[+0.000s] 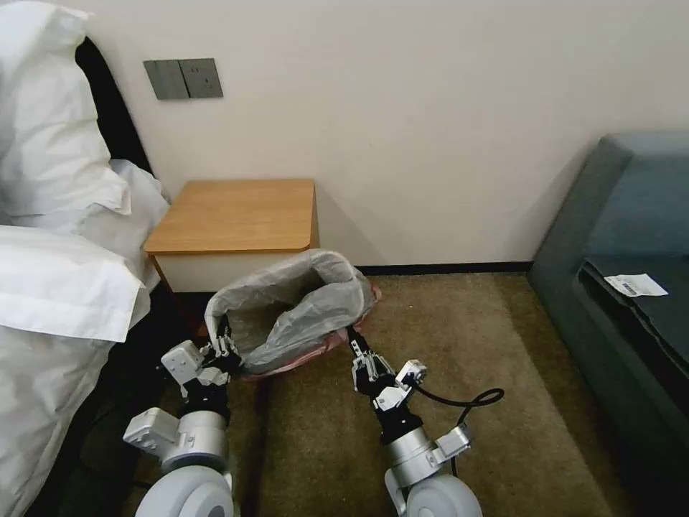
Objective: Pick up the garbage bag from the table and place it over the trash can.
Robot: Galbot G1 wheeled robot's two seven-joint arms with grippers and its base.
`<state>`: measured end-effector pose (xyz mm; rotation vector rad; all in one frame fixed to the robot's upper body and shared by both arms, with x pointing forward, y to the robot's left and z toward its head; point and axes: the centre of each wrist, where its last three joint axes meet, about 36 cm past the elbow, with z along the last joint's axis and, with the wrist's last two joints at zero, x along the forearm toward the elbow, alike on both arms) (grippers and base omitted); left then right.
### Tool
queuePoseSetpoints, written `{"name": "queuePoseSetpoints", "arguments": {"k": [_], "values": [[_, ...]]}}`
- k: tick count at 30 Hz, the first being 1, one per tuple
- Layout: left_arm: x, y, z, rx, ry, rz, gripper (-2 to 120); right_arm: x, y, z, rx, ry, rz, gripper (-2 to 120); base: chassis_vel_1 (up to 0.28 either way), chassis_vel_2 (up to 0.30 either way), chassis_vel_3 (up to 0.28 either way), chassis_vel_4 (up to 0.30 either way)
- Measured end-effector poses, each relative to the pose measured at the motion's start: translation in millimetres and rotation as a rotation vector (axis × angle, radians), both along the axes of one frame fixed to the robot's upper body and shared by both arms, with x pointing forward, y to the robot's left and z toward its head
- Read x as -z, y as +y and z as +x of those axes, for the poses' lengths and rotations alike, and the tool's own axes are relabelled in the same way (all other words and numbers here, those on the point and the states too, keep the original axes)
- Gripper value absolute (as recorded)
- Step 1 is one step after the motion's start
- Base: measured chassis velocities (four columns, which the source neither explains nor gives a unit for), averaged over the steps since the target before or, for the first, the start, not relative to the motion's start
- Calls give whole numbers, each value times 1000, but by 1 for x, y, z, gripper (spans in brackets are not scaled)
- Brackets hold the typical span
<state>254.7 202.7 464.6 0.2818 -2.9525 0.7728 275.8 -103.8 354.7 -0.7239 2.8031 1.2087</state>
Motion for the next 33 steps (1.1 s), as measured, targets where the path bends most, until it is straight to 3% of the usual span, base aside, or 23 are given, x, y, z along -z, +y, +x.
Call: {"name": "queuePoseSetpoints", "arguments": {"k": [17,33], "values": [[-12,-2,-8,9,-12,-24,8,11,-5,11,44,51,-87,0,0,0,0,0],[-33,-3,-21,69,70,-111,8,39,-18,26,79,99,-153,0,0,0,0,0]]}}
